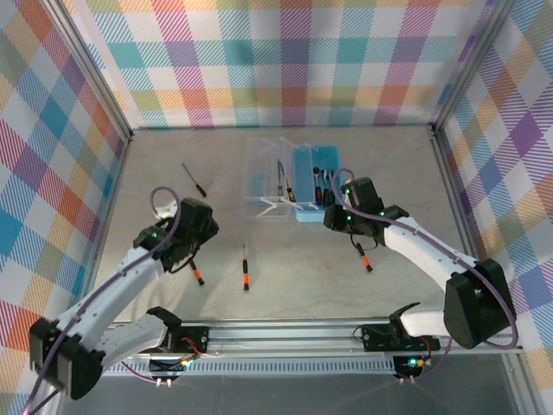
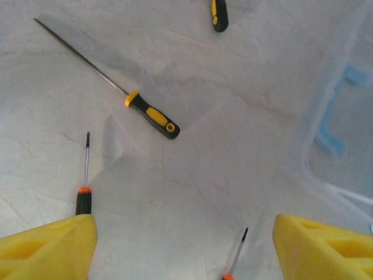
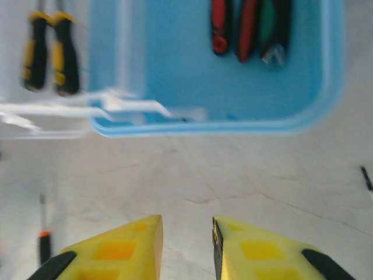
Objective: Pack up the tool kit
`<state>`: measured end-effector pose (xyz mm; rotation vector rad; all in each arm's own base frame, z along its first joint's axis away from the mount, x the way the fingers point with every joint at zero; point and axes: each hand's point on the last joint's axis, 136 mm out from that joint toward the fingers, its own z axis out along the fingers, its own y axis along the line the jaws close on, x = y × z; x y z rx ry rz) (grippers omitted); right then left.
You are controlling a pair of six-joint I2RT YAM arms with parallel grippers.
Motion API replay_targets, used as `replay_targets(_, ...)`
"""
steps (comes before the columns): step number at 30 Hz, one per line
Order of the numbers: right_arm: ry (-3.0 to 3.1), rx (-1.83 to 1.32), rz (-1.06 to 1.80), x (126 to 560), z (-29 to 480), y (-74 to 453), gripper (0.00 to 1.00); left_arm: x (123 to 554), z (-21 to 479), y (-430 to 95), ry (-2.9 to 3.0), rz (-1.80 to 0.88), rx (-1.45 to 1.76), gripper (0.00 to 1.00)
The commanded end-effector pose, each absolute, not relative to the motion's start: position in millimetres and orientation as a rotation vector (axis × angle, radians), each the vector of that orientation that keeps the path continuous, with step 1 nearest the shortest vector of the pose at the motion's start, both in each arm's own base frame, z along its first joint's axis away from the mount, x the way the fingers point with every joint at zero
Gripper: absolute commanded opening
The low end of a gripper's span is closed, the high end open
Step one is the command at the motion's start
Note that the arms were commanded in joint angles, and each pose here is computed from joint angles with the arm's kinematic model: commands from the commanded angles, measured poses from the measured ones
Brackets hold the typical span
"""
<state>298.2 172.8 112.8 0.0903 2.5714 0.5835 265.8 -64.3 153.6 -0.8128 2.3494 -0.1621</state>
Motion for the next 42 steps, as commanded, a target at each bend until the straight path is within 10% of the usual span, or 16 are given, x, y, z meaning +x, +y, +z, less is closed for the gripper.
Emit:
replay_targets(1, 2.401, 0.086, 0.571, 310.3, 136.4, 167.3, 0.29, 312.8, 173.1, -68.2, 2.346, -0.194, -0.771, 0.77)
replay_targets(13, 2.277, 0.261, 0.562, 292.1, 131.7, 137.1, 0.34, 444.5, 78.0, -22.1, 2.654, 0.109, -0.896, 0.61)
replay_targets(30, 2.363, 0.283, 0.711, 292.6, 113.0, 159.5, 0.37, 487.4, 14.0, -3.4, 2.785, 0.113, -0.848, 0.46)
replay_targets(42, 2.366, 0.223, 0.75, 292.7, 114.7, 168.0, 0.37, 479.9, 43.9, -17.0, 2.786, -0.019, -0.759, 0.03)
